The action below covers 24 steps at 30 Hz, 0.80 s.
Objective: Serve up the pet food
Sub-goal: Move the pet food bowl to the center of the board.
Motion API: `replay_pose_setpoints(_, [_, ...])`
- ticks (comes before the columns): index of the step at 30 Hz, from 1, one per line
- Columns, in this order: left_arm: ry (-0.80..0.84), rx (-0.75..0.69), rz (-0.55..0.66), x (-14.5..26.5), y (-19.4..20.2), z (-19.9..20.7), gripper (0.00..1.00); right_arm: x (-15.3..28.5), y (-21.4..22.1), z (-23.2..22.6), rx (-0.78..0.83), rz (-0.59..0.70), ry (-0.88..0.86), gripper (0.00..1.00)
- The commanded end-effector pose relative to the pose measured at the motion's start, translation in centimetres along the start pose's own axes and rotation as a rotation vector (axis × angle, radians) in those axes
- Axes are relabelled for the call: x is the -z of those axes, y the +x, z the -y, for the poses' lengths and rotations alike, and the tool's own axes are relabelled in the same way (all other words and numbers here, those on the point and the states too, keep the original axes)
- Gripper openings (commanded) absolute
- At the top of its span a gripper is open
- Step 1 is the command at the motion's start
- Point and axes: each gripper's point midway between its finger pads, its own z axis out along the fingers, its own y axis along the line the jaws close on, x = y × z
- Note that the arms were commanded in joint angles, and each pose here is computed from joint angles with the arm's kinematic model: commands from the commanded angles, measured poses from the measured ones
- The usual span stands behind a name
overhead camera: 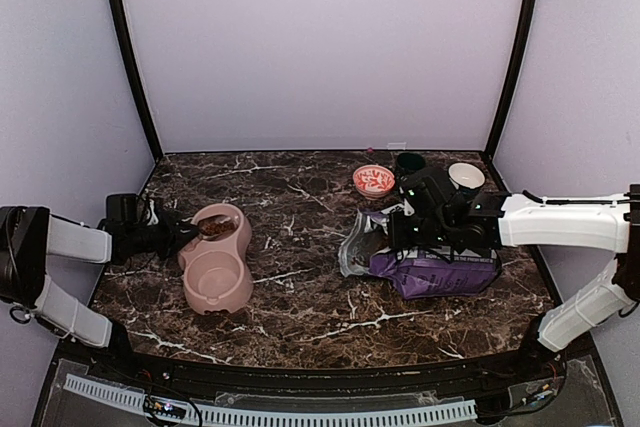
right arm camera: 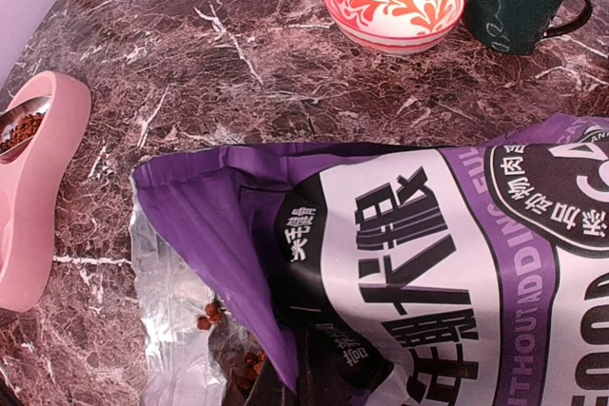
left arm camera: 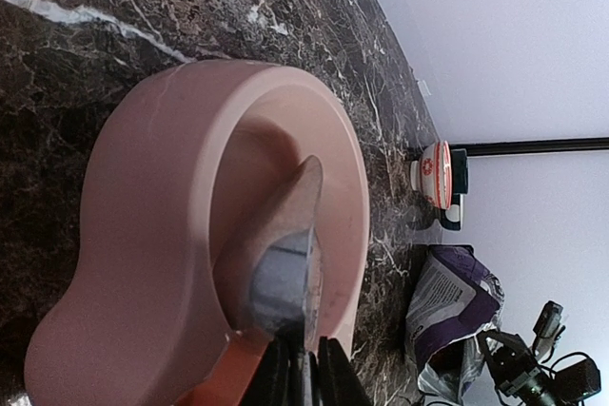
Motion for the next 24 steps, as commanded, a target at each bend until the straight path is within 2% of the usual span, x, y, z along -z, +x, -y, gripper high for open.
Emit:
replay_pose_setpoints(1, [0.008,0.004,0.0,-0.8,0.0,0.7,0.0,0.5,-0.1,3.7,-0.023,0.018,0.132,0.0])
replay_pose_setpoints(24, [0.068,0.01,-0.074,-5.9,2.3,3.6,0.0,0.5,-0.2,3.6,-0.026,0.018,0.127,0.0])
